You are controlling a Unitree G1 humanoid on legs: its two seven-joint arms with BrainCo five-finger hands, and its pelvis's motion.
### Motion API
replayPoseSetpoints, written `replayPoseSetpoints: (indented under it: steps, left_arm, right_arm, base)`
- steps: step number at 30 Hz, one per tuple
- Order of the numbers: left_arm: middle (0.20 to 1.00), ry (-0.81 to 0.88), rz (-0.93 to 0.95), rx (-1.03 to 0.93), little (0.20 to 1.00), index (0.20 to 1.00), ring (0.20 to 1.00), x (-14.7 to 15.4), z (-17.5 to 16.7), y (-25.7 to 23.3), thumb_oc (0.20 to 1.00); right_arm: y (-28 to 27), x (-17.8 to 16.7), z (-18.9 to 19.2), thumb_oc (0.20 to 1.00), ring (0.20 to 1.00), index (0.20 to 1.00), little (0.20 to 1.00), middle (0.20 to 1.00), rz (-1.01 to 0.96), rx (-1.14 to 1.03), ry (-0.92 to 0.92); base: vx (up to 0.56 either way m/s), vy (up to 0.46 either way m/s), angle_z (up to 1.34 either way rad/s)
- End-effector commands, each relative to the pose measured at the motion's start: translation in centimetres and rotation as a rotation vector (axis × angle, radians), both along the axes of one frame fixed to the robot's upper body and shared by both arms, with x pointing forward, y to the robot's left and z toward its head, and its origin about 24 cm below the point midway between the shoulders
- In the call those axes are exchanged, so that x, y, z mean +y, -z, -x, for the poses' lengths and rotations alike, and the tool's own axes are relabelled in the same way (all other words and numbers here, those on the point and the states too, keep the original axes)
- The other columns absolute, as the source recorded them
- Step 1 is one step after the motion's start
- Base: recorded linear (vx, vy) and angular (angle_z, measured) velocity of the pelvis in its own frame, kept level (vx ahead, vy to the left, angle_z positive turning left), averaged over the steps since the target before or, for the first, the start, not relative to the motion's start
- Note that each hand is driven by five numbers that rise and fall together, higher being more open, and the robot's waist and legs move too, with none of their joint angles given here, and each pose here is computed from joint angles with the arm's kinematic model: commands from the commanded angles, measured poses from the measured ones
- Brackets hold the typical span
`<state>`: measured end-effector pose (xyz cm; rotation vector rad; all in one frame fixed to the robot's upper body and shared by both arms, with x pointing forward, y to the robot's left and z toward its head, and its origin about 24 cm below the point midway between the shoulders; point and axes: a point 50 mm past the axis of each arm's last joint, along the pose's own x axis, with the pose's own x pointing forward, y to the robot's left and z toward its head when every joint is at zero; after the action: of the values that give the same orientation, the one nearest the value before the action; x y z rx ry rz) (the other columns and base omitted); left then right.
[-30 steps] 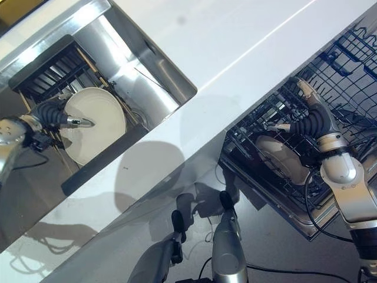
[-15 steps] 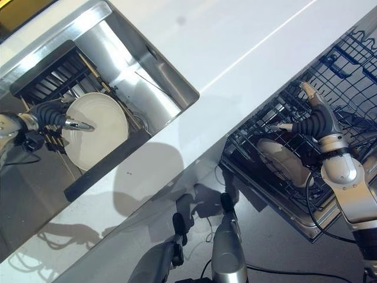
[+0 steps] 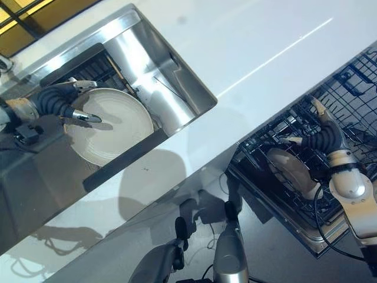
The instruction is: Pick up plates and place into dishwasher.
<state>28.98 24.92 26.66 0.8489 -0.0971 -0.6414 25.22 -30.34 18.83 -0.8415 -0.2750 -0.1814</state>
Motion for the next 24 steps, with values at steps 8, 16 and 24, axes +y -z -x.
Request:
replayPoseSetpoints:
  steps: [8, 16, 24]
  left_arm:
    - [0.200, 0.281, -0.015, 0.428, 0.200, 0.200, 0.200, -3.2, 3.2, 9.0, 0.200]
    - [0.200, 0.245, -0.033, 0.420, 0.200, 0.200, 0.200, -2.4, 3.5, 9.1, 0.200]
    - [0.200, 0.066, -0.054, 0.245, 0.200, 0.200, 0.200, -0.3, 3.2, 8.1, 0.200]
  right_arm:
    - [-3.3, 2.0, 0.6, 1.000, 1.000, 1.000, 1.000, 1.000, 0.011, -0.151, -0.117]
    - [-3.0, 1.7, 0.9, 1.000, 1.000, 1.000, 1.000, 1.000, 0.001, -0.142, -0.112]
    - [-3.0, 1.1, 1.4, 1.000, 1.000, 1.000, 1.000, 1.000, -0.014, -0.144, -0.090]
  base:
    - [0.01, -0.020, 0.01]
    - [0.00, -0.001, 0.01]
    - [0.00, 0.000, 0.00]
